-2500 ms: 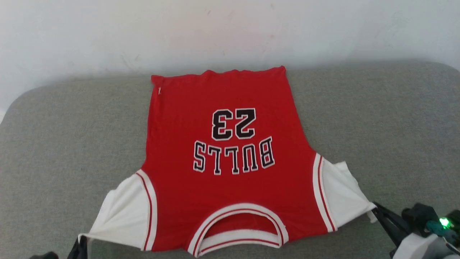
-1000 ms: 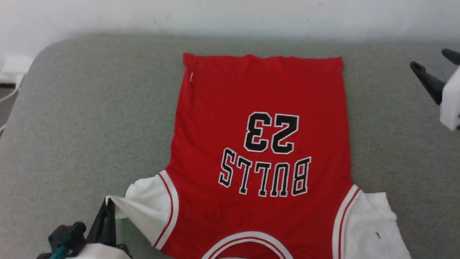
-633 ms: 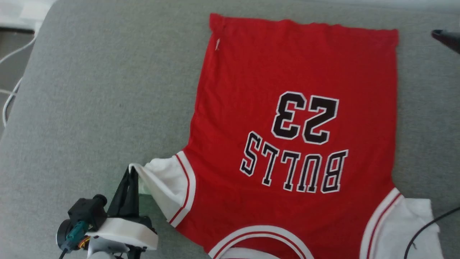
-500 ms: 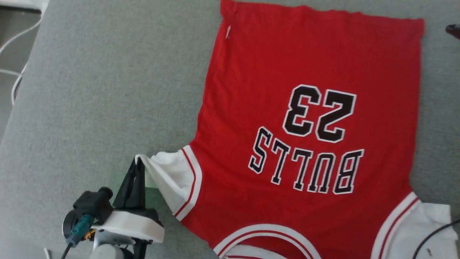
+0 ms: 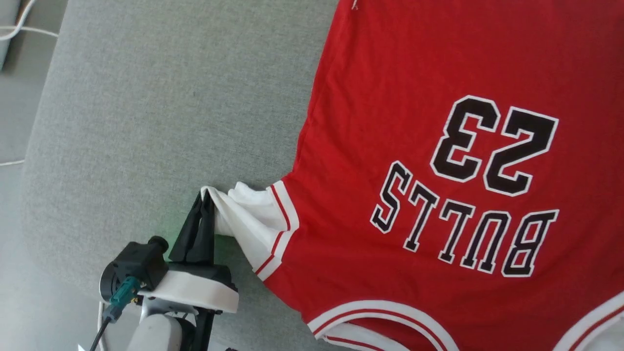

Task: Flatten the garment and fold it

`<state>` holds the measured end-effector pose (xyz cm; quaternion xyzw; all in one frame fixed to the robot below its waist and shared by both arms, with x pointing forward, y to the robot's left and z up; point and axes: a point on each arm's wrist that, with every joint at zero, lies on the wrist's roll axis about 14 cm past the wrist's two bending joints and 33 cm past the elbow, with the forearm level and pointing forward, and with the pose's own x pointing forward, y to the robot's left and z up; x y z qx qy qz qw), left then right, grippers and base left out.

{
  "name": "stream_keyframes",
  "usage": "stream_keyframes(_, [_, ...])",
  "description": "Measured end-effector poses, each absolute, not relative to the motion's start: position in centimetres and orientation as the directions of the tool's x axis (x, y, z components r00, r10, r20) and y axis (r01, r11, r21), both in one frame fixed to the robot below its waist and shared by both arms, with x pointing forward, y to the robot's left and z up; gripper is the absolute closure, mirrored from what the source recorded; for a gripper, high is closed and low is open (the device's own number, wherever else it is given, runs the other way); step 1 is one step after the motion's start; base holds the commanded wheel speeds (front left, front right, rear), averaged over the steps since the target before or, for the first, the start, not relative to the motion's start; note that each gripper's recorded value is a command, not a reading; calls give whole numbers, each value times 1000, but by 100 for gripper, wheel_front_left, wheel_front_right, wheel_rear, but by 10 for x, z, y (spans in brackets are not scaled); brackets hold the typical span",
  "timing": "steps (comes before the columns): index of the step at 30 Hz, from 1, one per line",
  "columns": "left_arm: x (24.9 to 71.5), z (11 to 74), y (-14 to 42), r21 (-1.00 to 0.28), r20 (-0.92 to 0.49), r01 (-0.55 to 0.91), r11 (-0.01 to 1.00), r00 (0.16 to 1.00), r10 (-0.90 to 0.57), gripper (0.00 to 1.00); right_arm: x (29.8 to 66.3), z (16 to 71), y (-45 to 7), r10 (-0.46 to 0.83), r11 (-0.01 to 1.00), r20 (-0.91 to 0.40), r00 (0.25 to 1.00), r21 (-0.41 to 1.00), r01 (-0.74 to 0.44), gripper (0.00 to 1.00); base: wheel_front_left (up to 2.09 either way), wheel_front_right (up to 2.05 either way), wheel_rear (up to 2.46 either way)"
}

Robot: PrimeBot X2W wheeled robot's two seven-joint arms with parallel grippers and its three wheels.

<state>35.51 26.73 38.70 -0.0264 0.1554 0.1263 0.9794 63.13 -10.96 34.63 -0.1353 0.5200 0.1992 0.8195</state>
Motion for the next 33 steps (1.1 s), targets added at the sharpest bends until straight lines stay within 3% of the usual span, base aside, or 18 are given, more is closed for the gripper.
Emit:
stream_keyframes(1, [355,386,268,-11,-314,-259,966,918,243,100,633,345,-109,190,882,-905,381,-14,-471,100,0,0,0])
stream_keyframes(13, [349,397,276,6,-282,-268,963,924,259,100,625,371,-105,231,876,-869,437,-9,-483,100,0,0,0])
stream_keyframes(22, [327,409,279,-7,-259,-270,963,930,259,100,612,460,-112,323,855,-748,580,-31,-517,100,0,0,0])
stream_keyframes(26, [320,410,276,-15,-257,-256,966,935,244,100,585,488,-134,317,825,-731,604,-102,-556,100,0,0,0])
stream_keyframes(33, [315,416,273,-23,-241,-238,971,944,225,100,509,499,-193,259,781,-779,571,-179,-599,100,0,0,0])
